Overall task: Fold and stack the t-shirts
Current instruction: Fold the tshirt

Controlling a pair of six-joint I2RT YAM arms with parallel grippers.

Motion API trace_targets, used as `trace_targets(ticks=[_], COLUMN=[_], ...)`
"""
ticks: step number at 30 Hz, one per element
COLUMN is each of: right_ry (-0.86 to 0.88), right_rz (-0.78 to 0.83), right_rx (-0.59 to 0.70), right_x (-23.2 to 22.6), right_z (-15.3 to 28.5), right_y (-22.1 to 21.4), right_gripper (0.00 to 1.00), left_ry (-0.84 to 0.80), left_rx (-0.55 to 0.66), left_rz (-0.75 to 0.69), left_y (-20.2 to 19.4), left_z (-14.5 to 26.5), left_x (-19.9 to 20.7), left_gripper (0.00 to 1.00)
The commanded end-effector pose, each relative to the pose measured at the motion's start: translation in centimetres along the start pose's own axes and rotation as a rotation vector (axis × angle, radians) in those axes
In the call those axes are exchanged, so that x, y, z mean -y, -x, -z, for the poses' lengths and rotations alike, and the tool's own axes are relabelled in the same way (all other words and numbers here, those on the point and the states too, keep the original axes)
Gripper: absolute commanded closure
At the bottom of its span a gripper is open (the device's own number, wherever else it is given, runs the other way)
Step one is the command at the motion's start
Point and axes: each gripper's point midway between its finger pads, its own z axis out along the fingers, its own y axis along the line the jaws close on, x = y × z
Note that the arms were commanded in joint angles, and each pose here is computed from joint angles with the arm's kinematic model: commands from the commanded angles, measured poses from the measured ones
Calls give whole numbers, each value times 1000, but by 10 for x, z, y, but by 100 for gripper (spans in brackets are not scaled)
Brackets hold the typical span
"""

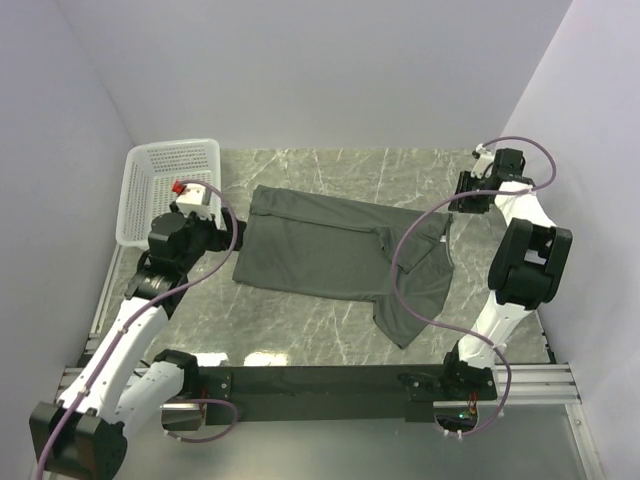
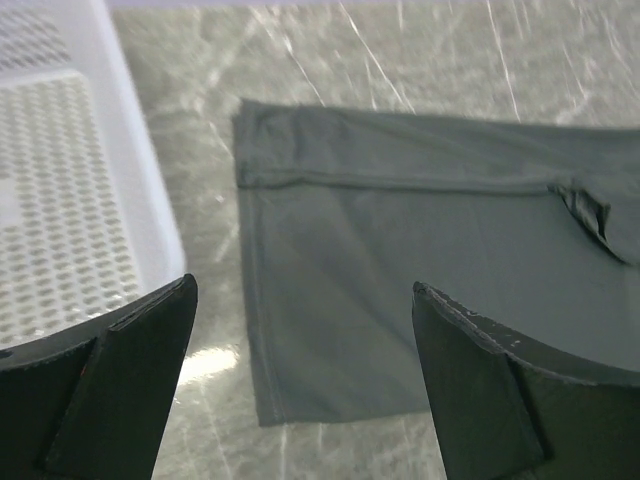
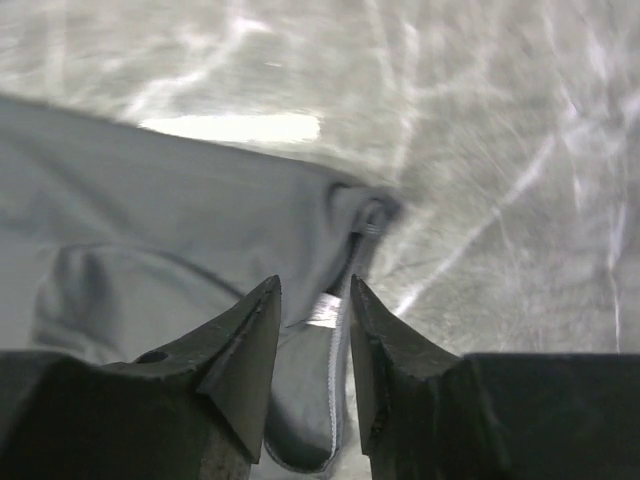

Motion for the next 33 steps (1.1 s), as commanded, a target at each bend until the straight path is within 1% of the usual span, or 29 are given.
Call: trace_targets(ticks=[1, 4, 5, 6, 7, 8, 10, 11, 13, 14, 15, 16, 17, 19, 20, 22, 23, 24, 25, 26, 27, 28, 29, 30, 31, 32, 33], right_ry=[118, 113, 114, 114, 122, 126, 144, 168, 177, 186, 192, 198, 216, 242, 259, 363, 416, 519, 594, 639, 674, 700, 735, 758, 738, 765, 787], right_rz=[120, 114, 98, 93, 91, 84, 77, 72, 67, 68, 68, 71, 81, 98, 129, 174, 252, 292, 313, 466, 516, 565, 707, 741, 842, 975, 1016], right_rx=[59, 37, 16, 10, 8, 7, 4, 0, -7, -4, -8, -3, 4, 18, 24, 17, 22, 28, -37, -30, -64, -108, -103, -149, -130, -122, -157], right_x=[-19, -14, -12, -11, -11, -11, -14, -18, -20, -21, -22, -24, -28, -35, -38, -60, -67, -84, -102, -107, -114, -121, -132, -134, -137, -149, -149], right_z=[14, 5, -2, -5, -9, -10, -12, -14, -15, -14, -14, -11, -8, 3, 8, 27, 35, 46, 62, 67, 72, 85, 85, 85, 92, 93, 93], right_y=[16, 15, 11, 11, 12, 13, 12, 10, 8, 8, 6, 7, 7, 8, 8, 0, -4, -11, -32, -42, -58, -77, -89, -117, -124, -138, -167], right_gripper=[58, 58, 58, 58, 59, 60, 64, 68, 72, 74, 75, 75, 75, 75, 75, 74, 72, 71, 69, 66, 65, 64, 62, 60, 59, 57, 55], left_ry=[-113, -171, -189, -192, -203, -200, -187, -168, -133, -108, -87, -73, -48, -18, -10, -20, -30, -40, -49, -40, -34, -43, -20, 3, 4, 41, 54], left_rx=[-4, -58, -92, -109, -117, -152, -175, -214, -246, -289, -302, -305, -339, -332, -349, -360, -362, -366, -372, -347, -354, -306, -293, -310, -261, -246, -257], left_rz=[35, 77, 96, 130, 148, 175, 243, 273, 341, 366, 406, 421, 432, 436, 433, 411, 400, 368, 350, 327, 298, 284, 278, 283, 297, 341, 371], left_y=[10, 0, -8, -11, -10, -19, -21, -33, -37, -51, -54, -53, -65, -65, -71, -73, -71, -73, -74, -66, -73, -59, -60, -74, -63, -64, -77], left_z=[-6, -14, -19, -22, -25, -32, -41, -50, -62, -72, -78, -85, -94, -106, -111, -114, -112, -109, -104, -94, -85, -72, -64, -53, -41, -35, -28], left_x=[23, 34, 37, 39, 42, 42, 43, 40, 38, 35, 34, 32, 31, 31, 31, 36, 39, 40, 44, 44, 41, 43, 38, 33, 32, 27, 25], left_gripper=[7, 9, 10, 11, 15, 17, 23, 26, 36, 40, 45, 49, 50, 53, 54, 56, 57, 57, 57, 56, 54, 53, 51, 44, 38, 31, 15])
